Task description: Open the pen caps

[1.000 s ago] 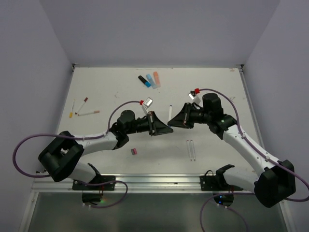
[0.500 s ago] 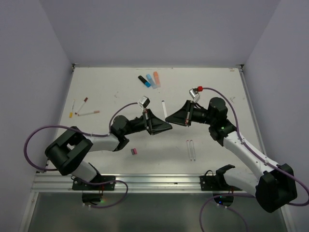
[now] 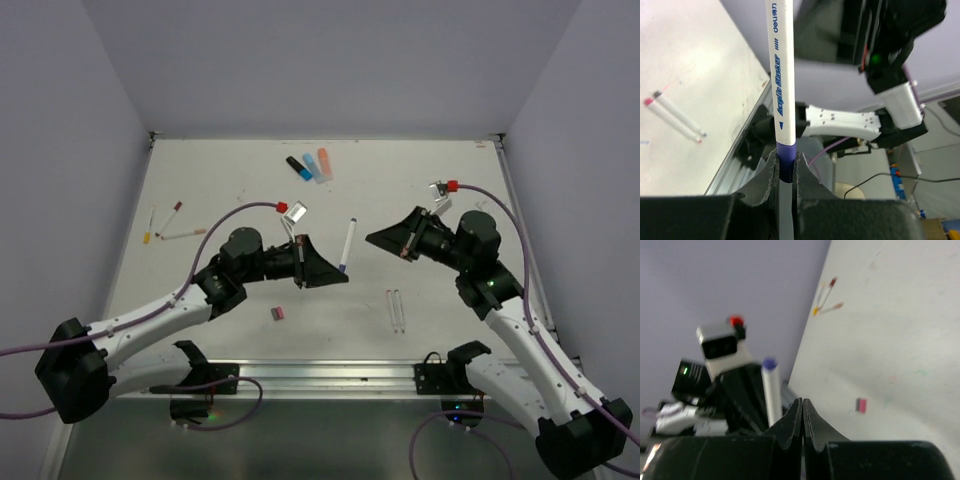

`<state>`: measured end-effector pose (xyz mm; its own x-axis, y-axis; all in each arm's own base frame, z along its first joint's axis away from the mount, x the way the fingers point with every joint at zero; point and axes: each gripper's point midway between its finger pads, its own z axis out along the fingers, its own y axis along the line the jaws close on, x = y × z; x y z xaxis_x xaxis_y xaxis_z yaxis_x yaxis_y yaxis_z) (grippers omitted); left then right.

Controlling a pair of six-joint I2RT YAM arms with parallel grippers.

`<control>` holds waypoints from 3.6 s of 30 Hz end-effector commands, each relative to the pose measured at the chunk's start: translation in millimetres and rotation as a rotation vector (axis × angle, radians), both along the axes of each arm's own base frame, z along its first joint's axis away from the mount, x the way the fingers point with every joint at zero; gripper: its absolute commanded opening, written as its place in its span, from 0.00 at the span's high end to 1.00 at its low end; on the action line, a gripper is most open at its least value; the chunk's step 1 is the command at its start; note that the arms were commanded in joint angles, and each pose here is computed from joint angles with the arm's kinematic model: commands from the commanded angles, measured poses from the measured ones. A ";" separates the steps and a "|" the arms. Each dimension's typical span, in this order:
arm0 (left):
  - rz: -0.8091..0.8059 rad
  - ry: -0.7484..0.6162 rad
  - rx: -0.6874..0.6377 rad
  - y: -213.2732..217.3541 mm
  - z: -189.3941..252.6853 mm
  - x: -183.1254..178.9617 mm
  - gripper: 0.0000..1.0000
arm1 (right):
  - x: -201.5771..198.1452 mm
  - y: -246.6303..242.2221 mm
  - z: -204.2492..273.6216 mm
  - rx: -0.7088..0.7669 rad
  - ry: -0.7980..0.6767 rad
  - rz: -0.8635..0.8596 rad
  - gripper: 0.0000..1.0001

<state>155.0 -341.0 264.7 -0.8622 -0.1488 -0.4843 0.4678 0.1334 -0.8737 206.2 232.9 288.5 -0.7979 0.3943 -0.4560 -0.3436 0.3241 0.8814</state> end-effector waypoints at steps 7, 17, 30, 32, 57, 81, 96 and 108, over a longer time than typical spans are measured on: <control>-0.114 -0.012 0.061 20.5 -31.9 -39.1 1.00 | 52.6 -40.7 -20.5 -0.113 0.016 -0.276 1.00; -0.118 0.022 0.074 6.8 -28.6 -26.9 1.00 | 18.5 -9.2 1.0 -0.006 -0.064 0.022 0.54; -0.155 0.012 0.029 -21.8 -1.3 -3.9 1.00 | 4.7 6.5 -25.8 -0.033 0.013 0.104 0.48; -0.159 0.012 0.021 -23.1 -0.2 -3.0 1.00 | 5.6 7.5 -23.9 -0.031 0.006 0.107 0.49; -0.238 0.076 -0.266 17.5 21.2 -37.9 1.00 | 98.3 -33.6 43.5 0.328 -0.072 -0.063 1.00; 0.569 0.323 0.789 160.3 -187.8 6.4 1.00 | 23.9 -125.5 -143.4 -0.760 0.449 -0.154 1.00; 0.583 0.374 0.930 184.0 -238.7 -9.0 0.96 | 29.3 -126.7 -132.3 -0.758 0.410 -0.177 1.00; 0.555 0.384 0.922 180.9 -246.4 -13.2 0.91 | 27.8 -129.9 -133.0 -0.764 0.400 -0.198 1.00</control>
